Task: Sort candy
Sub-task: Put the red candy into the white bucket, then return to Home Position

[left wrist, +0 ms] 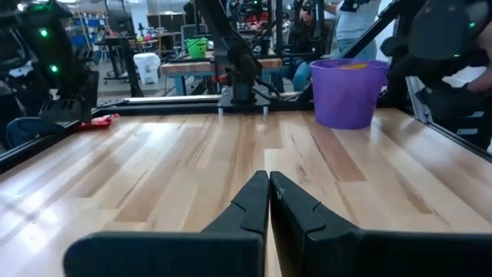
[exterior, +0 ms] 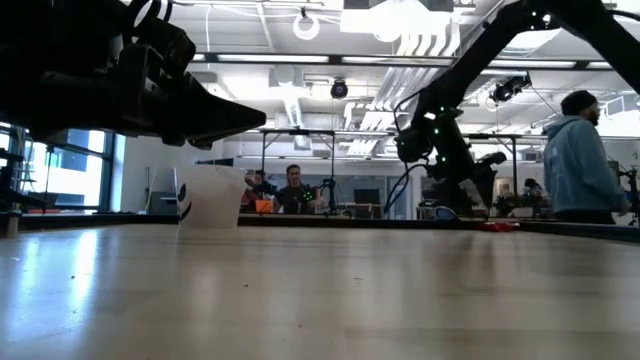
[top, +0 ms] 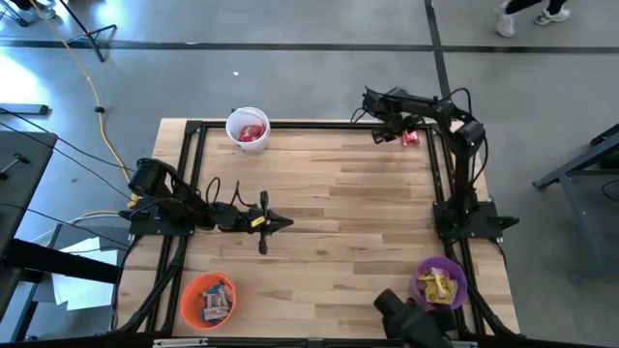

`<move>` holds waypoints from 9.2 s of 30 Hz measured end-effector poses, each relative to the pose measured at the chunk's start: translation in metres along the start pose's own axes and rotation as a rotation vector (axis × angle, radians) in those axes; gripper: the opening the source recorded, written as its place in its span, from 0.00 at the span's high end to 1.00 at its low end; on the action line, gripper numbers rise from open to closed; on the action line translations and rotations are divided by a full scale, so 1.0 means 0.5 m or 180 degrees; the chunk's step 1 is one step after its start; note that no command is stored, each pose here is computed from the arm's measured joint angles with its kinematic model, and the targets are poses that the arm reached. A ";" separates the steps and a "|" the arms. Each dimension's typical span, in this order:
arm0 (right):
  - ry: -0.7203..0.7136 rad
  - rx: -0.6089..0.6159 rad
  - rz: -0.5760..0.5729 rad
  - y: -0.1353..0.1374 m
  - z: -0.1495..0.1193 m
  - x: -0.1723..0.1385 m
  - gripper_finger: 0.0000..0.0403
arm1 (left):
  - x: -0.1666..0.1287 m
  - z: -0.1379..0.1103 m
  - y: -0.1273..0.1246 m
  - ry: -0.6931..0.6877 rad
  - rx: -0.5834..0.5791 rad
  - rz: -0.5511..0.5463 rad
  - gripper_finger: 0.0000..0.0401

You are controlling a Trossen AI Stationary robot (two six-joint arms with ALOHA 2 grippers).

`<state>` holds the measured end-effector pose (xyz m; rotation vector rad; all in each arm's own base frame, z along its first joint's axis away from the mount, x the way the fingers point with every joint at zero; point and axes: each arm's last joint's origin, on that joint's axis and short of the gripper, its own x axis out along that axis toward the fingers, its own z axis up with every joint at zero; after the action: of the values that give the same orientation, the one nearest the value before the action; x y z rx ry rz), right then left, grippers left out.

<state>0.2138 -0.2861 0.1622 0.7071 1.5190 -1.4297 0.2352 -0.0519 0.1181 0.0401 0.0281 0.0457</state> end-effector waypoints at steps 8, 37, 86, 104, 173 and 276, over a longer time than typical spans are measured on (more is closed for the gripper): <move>0.0150 0.0143 0.0014 -0.010 0.017 0.040 0.47 | 0.001 0.000 0.002 0.0001 0.0078 0.0016 1.00; 0.0138 -0.0112 -0.0134 -0.009 0.031 0.074 0.54 | 0.003 0.000 0.011 0.0001 0.0075 0.0076 1.00; -0.3047 -0.1587 0.2132 0.195 -0.131 -0.350 1.00 | -0.124 0.044 0.071 -0.0102 -0.0052 0.0425 1.00; -0.4610 -0.1153 0.3288 0.301 -0.165 -0.445 1.00 | -0.142 0.086 0.077 -0.0438 0.0235 0.0590 1.00; -0.3793 -0.1600 0.2307 0.443 -0.046 -0.456 0.97 | -0.180 0.117 0.084 -0.0507 0.0356 0.0438 1.00; -0.5486 -0.1577 0.3953 -0.132 -0.580 -0.022 1.00 | -0.281 0.101 0.180 -0.0339 0.0322 0.0691 1.00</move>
<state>0.0952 -0.0134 0.1787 -0.1082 -0.1223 -0.2320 0.0923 0.0292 0.1760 0.1467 -0.0806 0.2592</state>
